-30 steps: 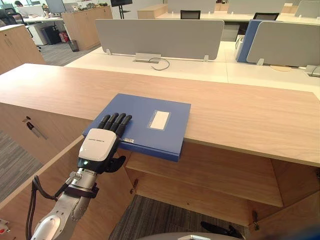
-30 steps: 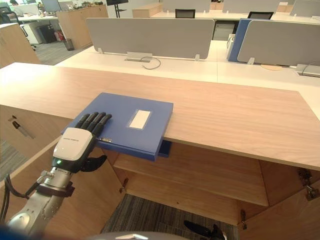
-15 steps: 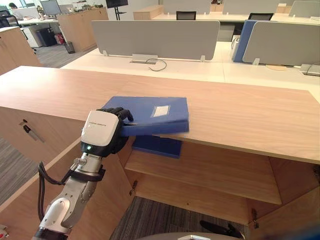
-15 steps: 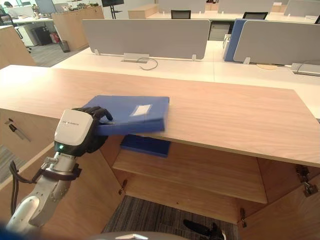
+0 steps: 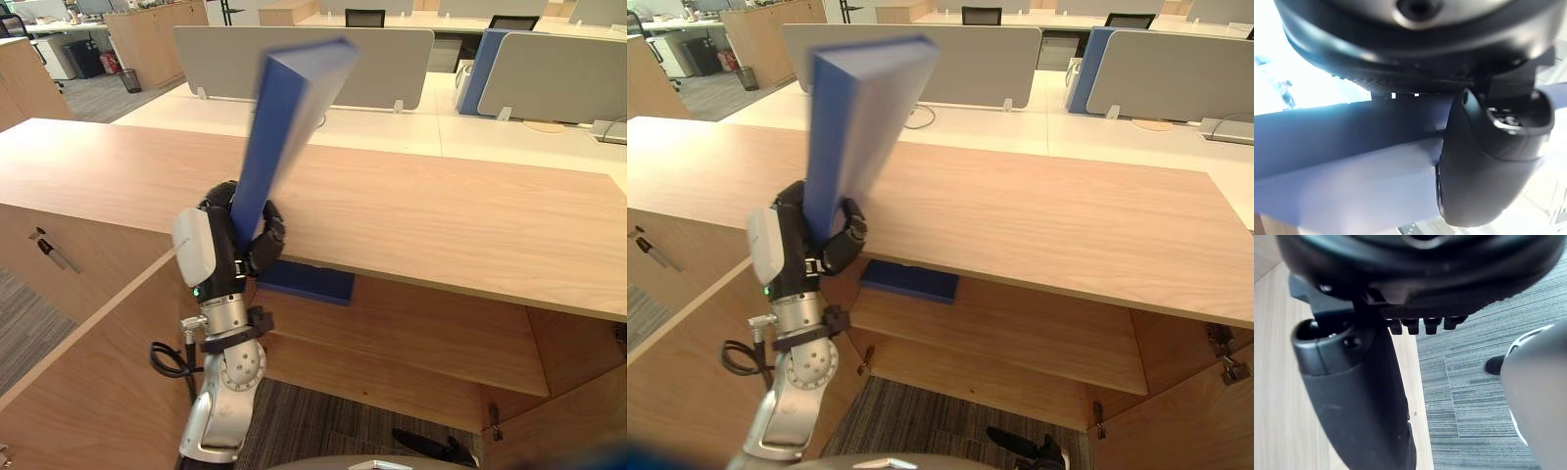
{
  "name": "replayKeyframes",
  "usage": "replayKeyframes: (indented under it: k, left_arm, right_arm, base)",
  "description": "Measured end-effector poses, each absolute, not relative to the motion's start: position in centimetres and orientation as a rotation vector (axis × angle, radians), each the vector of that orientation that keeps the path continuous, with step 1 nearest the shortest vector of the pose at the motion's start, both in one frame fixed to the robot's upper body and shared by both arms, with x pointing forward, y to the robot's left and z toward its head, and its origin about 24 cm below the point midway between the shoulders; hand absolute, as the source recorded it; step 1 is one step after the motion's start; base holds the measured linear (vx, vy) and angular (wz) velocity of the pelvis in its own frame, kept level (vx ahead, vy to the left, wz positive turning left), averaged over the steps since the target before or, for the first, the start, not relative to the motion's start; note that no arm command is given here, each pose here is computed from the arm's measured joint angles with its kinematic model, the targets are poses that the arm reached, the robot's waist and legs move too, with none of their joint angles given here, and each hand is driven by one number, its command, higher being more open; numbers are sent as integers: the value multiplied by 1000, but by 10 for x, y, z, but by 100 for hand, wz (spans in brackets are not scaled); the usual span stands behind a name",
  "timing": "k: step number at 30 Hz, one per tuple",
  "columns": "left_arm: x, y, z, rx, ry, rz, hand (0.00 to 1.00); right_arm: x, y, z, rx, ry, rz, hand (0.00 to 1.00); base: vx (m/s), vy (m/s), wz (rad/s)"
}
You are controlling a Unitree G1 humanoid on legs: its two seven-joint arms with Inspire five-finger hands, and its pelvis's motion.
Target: Walk over to the cabinet, pick up the folder, carry it to the office cabinet, place the folder inside the office cabinet, then close the office cabinet door
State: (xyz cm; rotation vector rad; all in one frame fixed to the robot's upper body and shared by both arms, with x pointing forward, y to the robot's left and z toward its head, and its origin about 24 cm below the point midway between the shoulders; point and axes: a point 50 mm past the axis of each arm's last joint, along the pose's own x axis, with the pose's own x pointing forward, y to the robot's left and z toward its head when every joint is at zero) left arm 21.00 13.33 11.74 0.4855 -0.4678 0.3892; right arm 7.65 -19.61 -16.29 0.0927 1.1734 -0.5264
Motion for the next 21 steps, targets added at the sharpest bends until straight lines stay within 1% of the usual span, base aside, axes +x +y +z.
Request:
replayKeyframes:
  k: [2, 3, 5, 9, 11, 14, 17, 21]
  left_arm:
    - [207, 124, 116, 310, -427, 288, 0]
    - [207, 122, 114, 258, -412, 254, 0]
    - [205, 117, 111, 54, -354, 147, 0]
    - [202, 117, 105, -185, -273, 61, 0]
    - [198, 118, 99, -342, -216, 36, 0]
    - [198, 118, 97, -469, -179, 29, 0]
    - [198, 116, 96, -515, -167, 25, 0]
    - [195, 116, 94, -556, -149, 43, 0]
  right_arm:
    - [75, -194, -163, 130, 1176, -546, 100]
    - [75, -195, -163, 134, 1175, -549, 100]
    - [72, -196, -163, 183, 1171, -589, 100]
    - [69, -198, -160, 244, 1134, -632, 100]
    - [69, -199, -154, 284, 1081, -653, 100]
    - [72, -195, -144, 315, 1005, -663, 100]
    - [72, -189, -132, 321, 939, -668, 100]
    - [84, -181, -95, 320, 756, -621, 100]
  base:
    - [0, 0, 0]
    - [-33, 6, -4]
    - [-17, 4, -6]
    - [-6, 7, -11]
    - [-24, 38, -26]
    - [-42, 45, -34]
    - [-51, 48, -44]
    - [-58, 47, -79]
